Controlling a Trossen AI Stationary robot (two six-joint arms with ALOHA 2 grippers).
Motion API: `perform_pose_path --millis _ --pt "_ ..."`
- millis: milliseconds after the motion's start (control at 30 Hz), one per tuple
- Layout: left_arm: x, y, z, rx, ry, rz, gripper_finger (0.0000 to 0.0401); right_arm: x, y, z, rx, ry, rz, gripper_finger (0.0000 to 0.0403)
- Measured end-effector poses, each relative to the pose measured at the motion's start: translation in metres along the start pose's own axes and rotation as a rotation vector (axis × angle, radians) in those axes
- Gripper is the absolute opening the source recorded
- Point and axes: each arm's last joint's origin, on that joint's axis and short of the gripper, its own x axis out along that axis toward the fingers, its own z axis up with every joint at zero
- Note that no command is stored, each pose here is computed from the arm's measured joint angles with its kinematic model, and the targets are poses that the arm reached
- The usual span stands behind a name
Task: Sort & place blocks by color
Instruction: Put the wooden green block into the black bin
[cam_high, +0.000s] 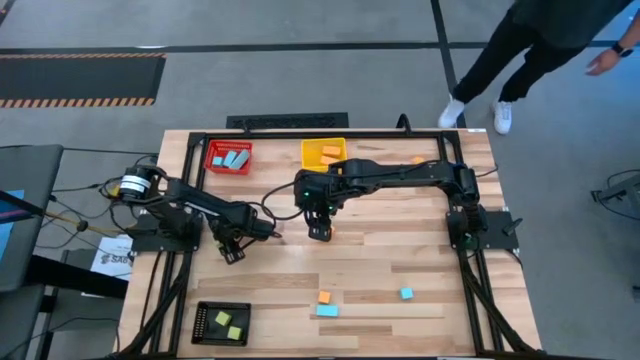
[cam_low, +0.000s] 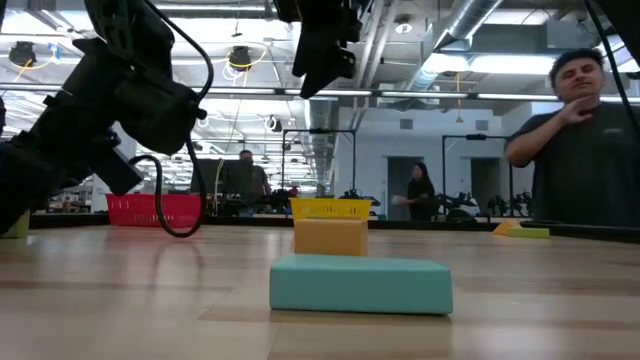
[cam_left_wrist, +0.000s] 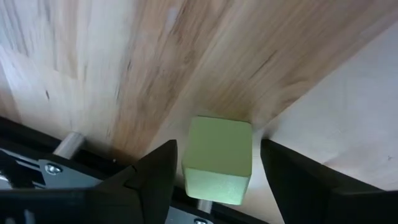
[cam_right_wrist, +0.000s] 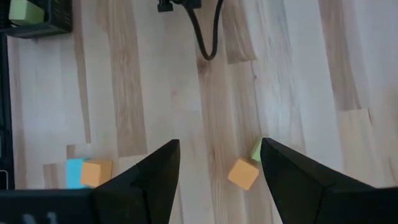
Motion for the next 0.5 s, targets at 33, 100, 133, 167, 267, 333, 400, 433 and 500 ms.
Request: perform_pose_path --millis 33,100,133,167,267,333,400,433,500 --pt "0.0001 -0.0002 0.0001 0.001 0.001 -0.003 0.0220 0.0000 0.0000 -0.0004 0.001 0.004 -0.001 0.0244" --pt "0.0001 -0.0003 0.0002 0.000 0.002 -0.007 0.0210 0.0002 0.0001 -0.0004 0.001 0.005 -0.001 0.0244" --pt "0.0000 -0.0003 0.0001 0.000 0.004 -0.011 0.0201 0.0002 0.0001 -0.0004 0.002 0.004 -0.001 0.0244" --pt "0.0000 -0.0005 0.0000 0.000 0.007 -0.014 0.0189 0.0002 0.0001 -0.0004 0.003 0.005 -0.001 0.0244" --pt "0.0000 -0.0009 -0.0001 0.001 0.012 -0.025 0.0141 0.0002 -0.0001 -0.0004 0.004 0.004 -0.001 0.0244" --pt "-0.0006 -0.0007 -0.0003 0.000 0.014 -0.022 0.0105 0.0002 0.0001 -0.0004 0.004 0.005 -0.001 0.0244" --pt "-0.0015 -0.0007 -0.0001 0.000 0.007 -0.013 0.0099 0.0002 0.0001 -0.0004 0.005 0.004 0.000 0.0244" --pt "-0.0028 -0.0004 -0.0004 -0.005 -0.005 -0.011 0.0099 0.0002 0.0001 -0.0004 0.010 0.004 -0.001 0.0244" --pt "-0.0083 -0.0009 -0.0010 -0.021 -0.063 -0.006 0.0099 0.0002 -0.0001 -0.0006 0.020 0.007 -0.001 0.0244"
